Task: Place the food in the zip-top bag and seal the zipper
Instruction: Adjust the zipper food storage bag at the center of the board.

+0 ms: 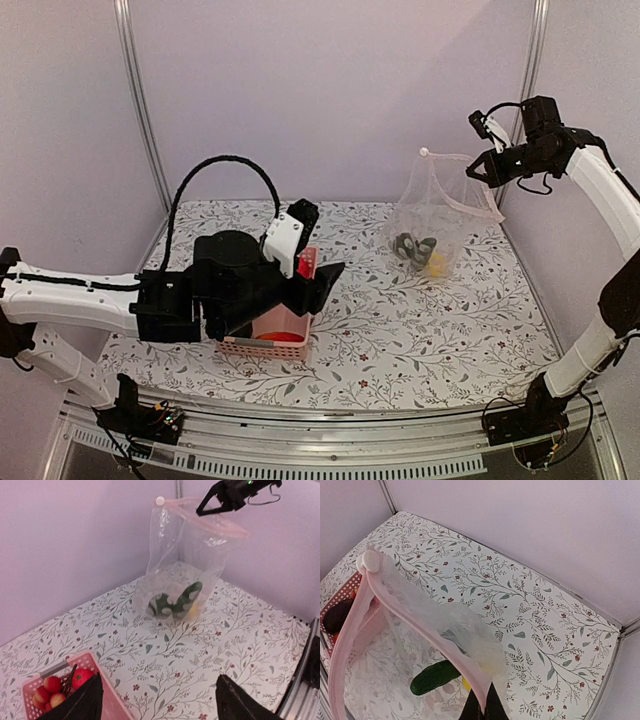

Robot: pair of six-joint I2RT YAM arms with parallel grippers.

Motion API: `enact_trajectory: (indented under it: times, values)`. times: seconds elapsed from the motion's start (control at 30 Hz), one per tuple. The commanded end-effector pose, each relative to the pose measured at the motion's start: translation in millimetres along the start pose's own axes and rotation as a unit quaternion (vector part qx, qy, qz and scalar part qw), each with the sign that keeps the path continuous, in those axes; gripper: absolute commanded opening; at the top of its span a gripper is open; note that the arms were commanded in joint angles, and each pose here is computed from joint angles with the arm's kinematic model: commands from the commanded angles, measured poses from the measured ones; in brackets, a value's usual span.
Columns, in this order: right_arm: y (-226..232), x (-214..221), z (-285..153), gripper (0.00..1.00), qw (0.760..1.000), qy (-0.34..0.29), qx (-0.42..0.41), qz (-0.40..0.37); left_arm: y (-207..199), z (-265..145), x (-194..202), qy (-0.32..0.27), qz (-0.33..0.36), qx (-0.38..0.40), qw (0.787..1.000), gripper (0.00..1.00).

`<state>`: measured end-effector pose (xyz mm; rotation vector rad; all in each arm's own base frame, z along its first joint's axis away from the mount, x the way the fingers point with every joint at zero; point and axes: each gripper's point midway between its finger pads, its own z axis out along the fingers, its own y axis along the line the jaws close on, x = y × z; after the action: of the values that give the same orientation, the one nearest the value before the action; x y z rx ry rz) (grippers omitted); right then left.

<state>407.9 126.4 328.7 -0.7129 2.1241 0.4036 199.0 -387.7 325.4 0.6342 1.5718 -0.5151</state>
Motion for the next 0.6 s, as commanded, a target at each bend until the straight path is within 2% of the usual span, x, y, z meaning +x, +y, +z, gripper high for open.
enact_trajectory:
  times: [0.0,0.17,0.33,0.47,0.57]
  values:
    - [-7,-36,-14,0.00,0.997,-0.063,0.036,-0.024,58,-15,101,0.170,-0.031,-0.115,0.978,0.77]
    - [17,-8,11,0.00,0.998,-0.055,-0.040,-0.012,97,-36,142,0.262,-0.070,-0.170,0.947,0.76]
    - [70,32,36,0.00,0.987,-0.035,-0.154,-0.028,109,-49,166,0.340,-0.088,-0.165,0.922,0.78]
    - [97,63,42,0.00,0.974,-0.028,-0.225,-0.026,122,-53,182,0.376,-0.093,-0.184,0.903,0.81]
    - [109,80,45,0.00,0.965,-0.021,-0.260,-0.021,127,-45,182,0.378,-0.094,-0.184,0.903,0.81]
